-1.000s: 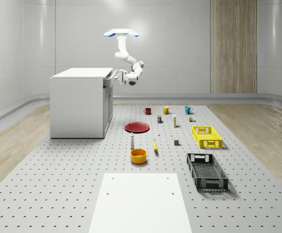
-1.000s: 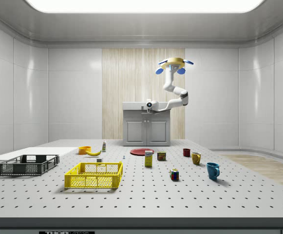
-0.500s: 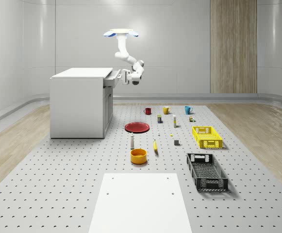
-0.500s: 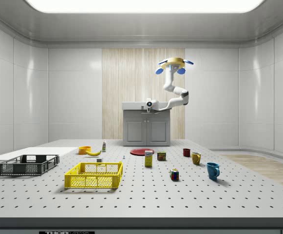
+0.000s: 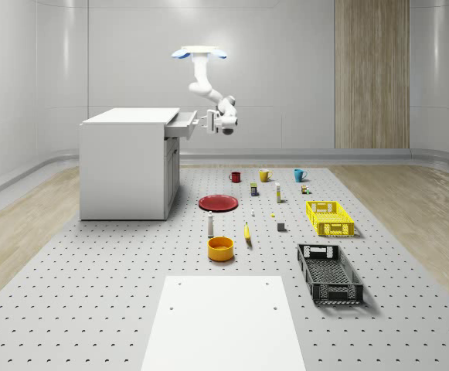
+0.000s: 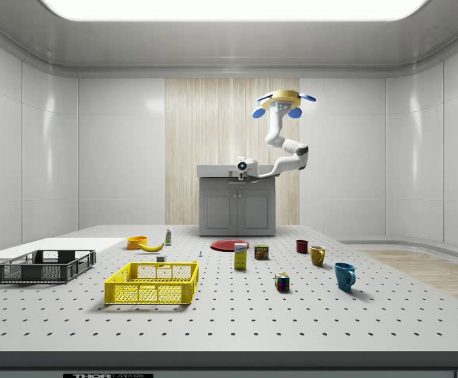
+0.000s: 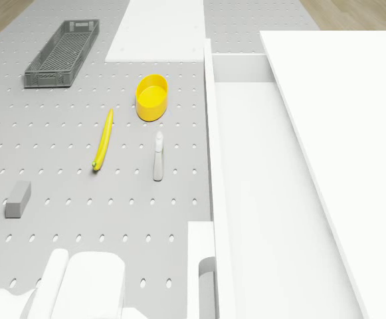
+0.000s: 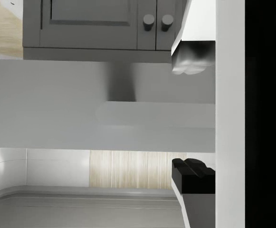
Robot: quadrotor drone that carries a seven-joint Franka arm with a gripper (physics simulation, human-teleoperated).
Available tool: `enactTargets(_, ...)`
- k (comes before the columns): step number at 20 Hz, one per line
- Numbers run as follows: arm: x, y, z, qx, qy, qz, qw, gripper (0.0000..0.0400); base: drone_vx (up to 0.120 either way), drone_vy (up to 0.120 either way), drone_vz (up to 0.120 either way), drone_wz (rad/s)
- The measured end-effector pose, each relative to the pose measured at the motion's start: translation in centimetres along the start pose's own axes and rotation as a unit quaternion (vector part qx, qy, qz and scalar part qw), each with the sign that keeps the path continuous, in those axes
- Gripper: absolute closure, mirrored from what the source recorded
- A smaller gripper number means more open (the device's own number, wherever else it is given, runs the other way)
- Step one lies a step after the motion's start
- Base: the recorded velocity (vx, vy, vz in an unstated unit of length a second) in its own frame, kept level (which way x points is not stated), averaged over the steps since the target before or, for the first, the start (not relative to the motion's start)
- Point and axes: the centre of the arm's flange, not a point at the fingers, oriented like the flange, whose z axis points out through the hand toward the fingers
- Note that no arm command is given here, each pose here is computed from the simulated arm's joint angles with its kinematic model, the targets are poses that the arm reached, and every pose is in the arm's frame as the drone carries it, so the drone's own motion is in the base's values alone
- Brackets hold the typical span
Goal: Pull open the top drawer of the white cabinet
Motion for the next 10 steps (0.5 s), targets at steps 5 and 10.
enactTargets(5, -0.30, -0.16, -0.66, 0.001, -0.001, 0.006, 1.000, 0.0104, 0.000, 0.120, 0.000, 0.000)
enactTargets(10, -0.41, -0.21, -0.90, 0.001, -0.001, 0.008, 1.000, 0.0098, 0.000, 0.016, 0.000, 0.000)
